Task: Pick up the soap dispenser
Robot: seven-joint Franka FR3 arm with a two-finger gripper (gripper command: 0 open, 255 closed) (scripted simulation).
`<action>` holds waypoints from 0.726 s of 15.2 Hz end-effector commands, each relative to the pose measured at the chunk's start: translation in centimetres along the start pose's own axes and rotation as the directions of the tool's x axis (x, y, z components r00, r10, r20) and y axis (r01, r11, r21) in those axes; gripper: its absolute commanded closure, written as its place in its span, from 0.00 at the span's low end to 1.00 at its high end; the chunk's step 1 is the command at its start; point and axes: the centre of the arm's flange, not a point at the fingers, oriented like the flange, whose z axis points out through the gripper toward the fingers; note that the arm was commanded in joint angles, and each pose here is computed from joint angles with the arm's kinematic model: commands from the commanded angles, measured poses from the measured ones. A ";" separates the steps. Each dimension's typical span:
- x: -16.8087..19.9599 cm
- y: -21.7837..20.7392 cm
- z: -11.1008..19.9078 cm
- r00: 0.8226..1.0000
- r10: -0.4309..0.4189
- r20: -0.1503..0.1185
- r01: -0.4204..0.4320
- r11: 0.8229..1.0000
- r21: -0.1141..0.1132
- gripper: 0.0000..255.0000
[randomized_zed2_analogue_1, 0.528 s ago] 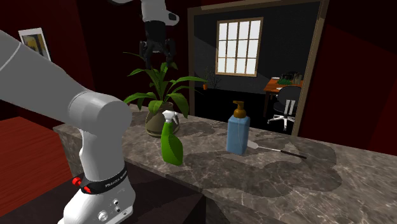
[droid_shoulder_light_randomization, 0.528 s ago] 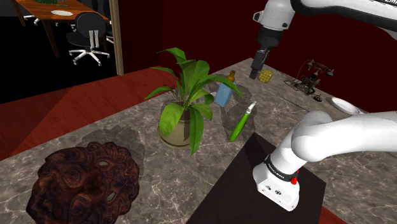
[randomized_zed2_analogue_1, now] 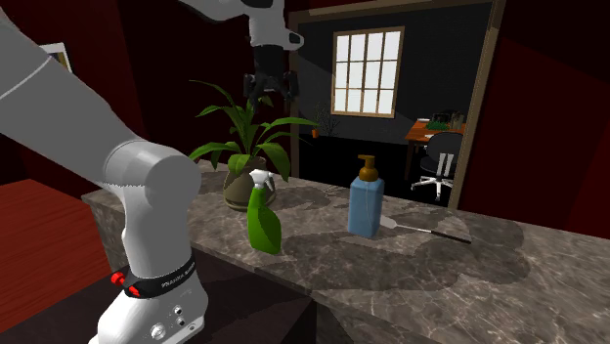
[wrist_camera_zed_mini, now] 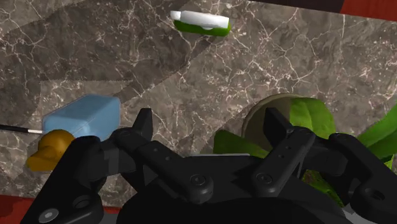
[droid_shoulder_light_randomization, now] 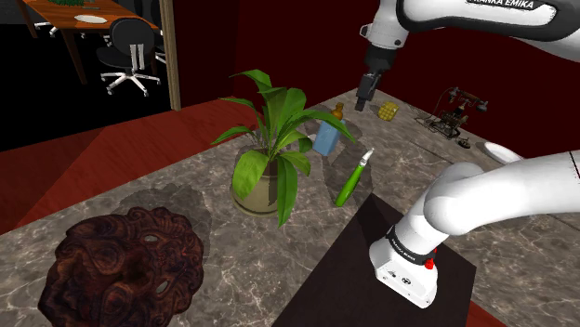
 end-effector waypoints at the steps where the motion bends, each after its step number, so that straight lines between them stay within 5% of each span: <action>1: 1.3 2.3 1.3 1.000 0.005 -0.003 -0.005 1.000 -0.001 0.00; 11: 7.4 12.9 6.0 0.999 0.031 -0.013 -0.031 1.000 -0.001 0.00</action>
